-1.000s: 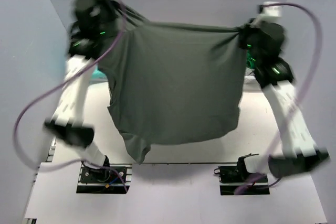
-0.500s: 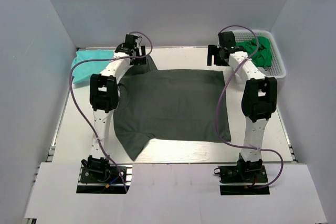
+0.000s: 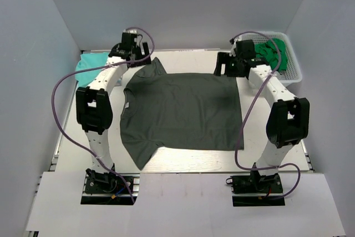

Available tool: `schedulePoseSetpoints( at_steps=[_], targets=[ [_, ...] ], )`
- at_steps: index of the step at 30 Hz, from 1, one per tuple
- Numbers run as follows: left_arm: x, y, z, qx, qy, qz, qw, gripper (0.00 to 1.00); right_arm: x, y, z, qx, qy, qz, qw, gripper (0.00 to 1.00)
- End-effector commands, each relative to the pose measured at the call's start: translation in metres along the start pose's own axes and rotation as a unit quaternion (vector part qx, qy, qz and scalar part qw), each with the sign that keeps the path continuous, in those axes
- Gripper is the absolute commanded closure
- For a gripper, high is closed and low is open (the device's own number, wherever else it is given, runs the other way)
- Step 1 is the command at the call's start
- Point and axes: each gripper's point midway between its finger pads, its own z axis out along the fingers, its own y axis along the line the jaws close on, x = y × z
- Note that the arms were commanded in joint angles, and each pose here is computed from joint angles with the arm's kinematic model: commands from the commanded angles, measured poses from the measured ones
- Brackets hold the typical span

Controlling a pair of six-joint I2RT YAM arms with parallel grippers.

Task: Fold and stack the t-shirts
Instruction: Flatten out the tshirt

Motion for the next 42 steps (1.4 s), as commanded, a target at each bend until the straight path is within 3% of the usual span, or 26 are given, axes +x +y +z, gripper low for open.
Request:
schedulePoseSetpoints(
  at_steps=[1, 9, 17, 24, 27, 29, 34, 37, 41, 42],
  targets=[
    [0.055, -0.015, 0.0, 0.042, 0.074, -0.042, 0.995, 0.01, 0.038, 0.007, 0.013, -0.019, 0.045, 0.017, 0.999, 0.1],
    [0.101, -0.008, 0.041, 0.017, 0.143, -0.046, 0.989, 0.01, 0.095, -0.02, 0.067, 0.044, 0.123, 0.026, 0.991, 0.1],
    [0.124, -0.006, 0.079, 0.008, 0.165, -0.044, 0.985, 0.01, 0.108, -0.051, 0.119, 0.114, 0.154, 0.021, 0.981, 0.1],
    [0.113, -0.012, 0.119, 0.024, 0.149, -0.037, 0.988, 0.01, 0.092, -0.063, 0.163, 0.131, 0.147, 0.022, 0.98, 0.1],
    [0.075, -0.023, 0.129, 0.041, 0.106, -0.023, 0.993, 0.01, 0.076, -0.065, 0.176, 0.131, 0.137, 0.013, 0.982, 0.1],
    [0.075, -0.023, 0.139, 0.041, 0.106, -0.019, 0.993, 0.01, 0.053, -0.062, 0.183, 0.125, 0.111, 0.008, 0.986, 0.1],
    [0.007, -0.034, 0.117, 0.056, 0.015, -0.006, 0.998, 0.01, 0.005, -0.044, 0.172, 0.093, 0.058, -0.012, 0.994, 0.1],
    [-0.035, -0.04, 0.076, 0.068, -0.025, -0.003, 0.997, 0.01, -0.042, -0.017, 0.125, 0.058, -0.002, -0.027, 0.998, 0.1],
    [-0.045, -0.038, 0.016, 0.072, -0.02, -0.015, 0.997, 0.01, -0.017, 0.004, 0.099, 0.004, 0.014, -0.009, 1.0, 0.1],
    [-0.018, -0.029, 0.01, 0.055, 0.018, -0.017, 0.998, 0.01, -0.026, 0.013, 0.081, -0.009, -0.001, -0.01, 1.0, 0.1]
  ],
)
